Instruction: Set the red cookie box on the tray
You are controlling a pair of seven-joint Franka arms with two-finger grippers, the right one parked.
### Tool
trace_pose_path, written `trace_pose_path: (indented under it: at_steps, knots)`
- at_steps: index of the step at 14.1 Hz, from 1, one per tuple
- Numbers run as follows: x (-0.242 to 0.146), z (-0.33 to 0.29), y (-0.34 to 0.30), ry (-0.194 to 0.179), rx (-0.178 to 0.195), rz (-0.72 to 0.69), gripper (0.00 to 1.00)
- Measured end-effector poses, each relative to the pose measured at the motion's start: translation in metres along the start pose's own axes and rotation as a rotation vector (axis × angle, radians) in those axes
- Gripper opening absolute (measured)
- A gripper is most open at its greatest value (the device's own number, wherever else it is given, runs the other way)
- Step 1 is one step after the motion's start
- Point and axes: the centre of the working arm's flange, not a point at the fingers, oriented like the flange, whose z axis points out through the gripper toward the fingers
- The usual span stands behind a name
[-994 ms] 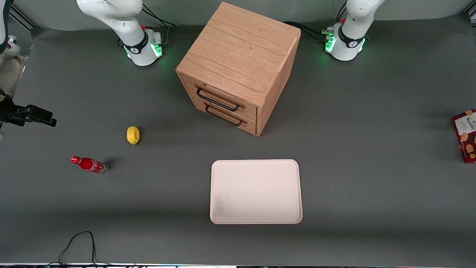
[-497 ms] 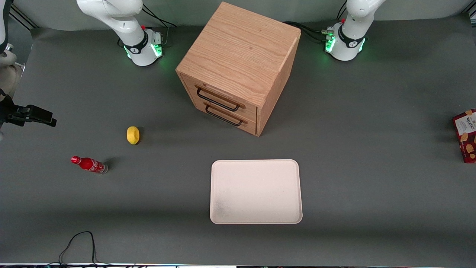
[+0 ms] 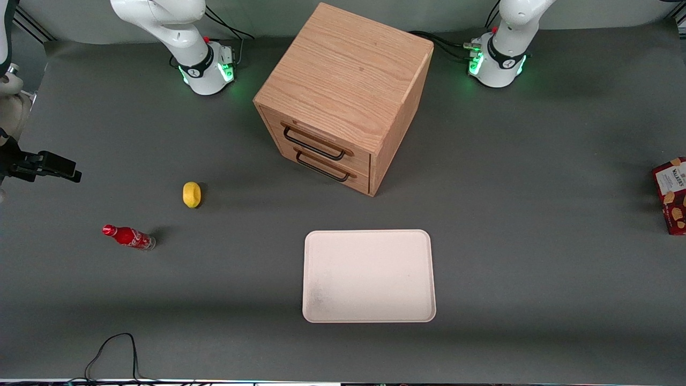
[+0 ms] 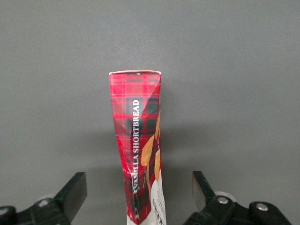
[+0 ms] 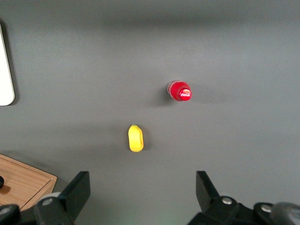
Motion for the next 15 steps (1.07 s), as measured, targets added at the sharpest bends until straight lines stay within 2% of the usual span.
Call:
trace_pose_path:
  at_steps: [3, 4, 6, 12, 13, 15]
  knots:
    - [-0.0011, 0.0091, -0.0007, 0.001, -0.002, -0.006, 0.98]
    - [-0.0015, 0.0104, -0.0011, 0.001, -0.003, -0.007, 0.93]
    - [-0.0022, 0.0115, -0.0016, 0.0, -0.003, -0.008, 0.69]
    - [-0.0024, 0.0114, -0.002, 0.001, -0.003, -0.012, 0.06]
    - [-0.0023, 0.011, -0.0021, 0.002, -0.002, -0.013, 0.03]
    - [-0.0008, 0.0061, -0.0031, 0.008, 0.004, -0.018, 0.03]
